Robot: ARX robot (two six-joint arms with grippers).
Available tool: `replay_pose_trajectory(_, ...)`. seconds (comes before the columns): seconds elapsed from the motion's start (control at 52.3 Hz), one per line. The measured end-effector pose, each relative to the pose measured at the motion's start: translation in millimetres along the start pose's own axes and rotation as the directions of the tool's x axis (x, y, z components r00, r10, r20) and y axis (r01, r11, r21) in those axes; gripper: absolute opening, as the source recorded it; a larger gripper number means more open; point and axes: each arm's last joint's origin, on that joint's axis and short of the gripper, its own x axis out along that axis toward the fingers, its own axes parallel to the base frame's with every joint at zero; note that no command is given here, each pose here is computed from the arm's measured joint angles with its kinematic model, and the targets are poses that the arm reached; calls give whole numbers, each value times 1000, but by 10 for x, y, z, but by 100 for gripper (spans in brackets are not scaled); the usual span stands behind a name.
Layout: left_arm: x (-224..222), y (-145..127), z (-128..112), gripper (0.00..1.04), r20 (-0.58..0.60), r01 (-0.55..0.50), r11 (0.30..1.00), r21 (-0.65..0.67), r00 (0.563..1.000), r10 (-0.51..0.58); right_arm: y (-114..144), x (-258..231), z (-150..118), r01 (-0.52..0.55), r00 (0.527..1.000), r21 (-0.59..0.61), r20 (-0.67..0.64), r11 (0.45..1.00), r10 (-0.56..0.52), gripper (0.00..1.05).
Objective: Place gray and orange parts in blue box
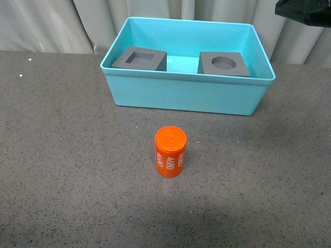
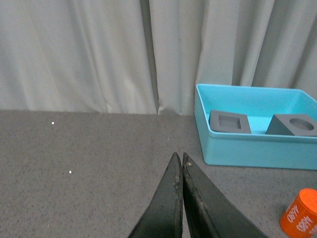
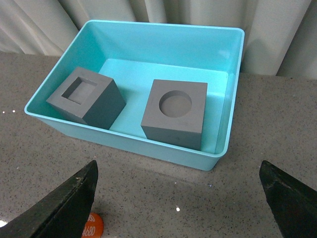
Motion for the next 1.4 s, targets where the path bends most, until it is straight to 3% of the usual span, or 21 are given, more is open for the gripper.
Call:
replay_pose_trajectory(0.153, -1, 0, -1, 5, -1, 0, 1000, -1, 1000, 0, 1, 0, 0, -1, 1000, 0, 0, 1000, 1, 95)
replay_pose_trajectory(0.306, -1, 0, -1, 30, 0, 0, 1000, 0, 1000, 0, 0, 0, -1, 5, 1000, -5, 2, 1000, -5, 95)
replay_pose_trajectory(0.382, -1, 0, -1, 45, 0, 0, 1000, 0, 1000, 0, 43, 28, -16, 193, 973, -122, 150, 973, -174, 95)
replay_pose_trajectory(0.44, -2, 0, -1, 56, 0, 0, 1000, 0, 1000, 0, 95, 58, 4, 254, 961, -213, 171, 944, -220, 95)
replay_pose_trajectory(0.497, -2, 0, -1, 67, 0, 0, 1000, 0, 1000, 0, 186, 101, 15, 205, 977, -291, 124, 935, -175, 95)
replay_pose_trajectory(0.573, -2, 0, -1, 82, 0, 0, 1000, 0, 1000, 0, 365, 208, 5, 58, 998, -346, 2, 937, -61, 95)
replay_pose_trajectory(0.669, -2, 0, -1, 100, 0, 0, 1000, 1, 1000, 0, 566, 325, -14, -101, 989, -361, -137, 927, 55, 95)
replay_pose_trajectory(0.745, -2, 0, -1, 97, 0, 0, 1000, 2, 1000, 0, 711, 403, -46, -218, 959, -356, -250, 909, 132, 95)
replay_pose_trajectory(0.917, -2, 0, -1, 98, 0, 0, 1000, 3, 1000, 0, 890, 597, -255, -367, 854, -326, -489, 871, 177, 95)
replay_pose_trajectory(1.223, -2, 0, -1, 98, 0, 0, 1000, 3, 1000, 0, 1063, 908, -495, -423, 762, -309, -630, 852, 150, 95)
replay_pose_trajectory(1.395, -2, 0, -1, 98, 0, 0, 1000, 3, 1000, 0, 1138, 1064, -576, -439, 736, -283, -658, 853, 160, 95)
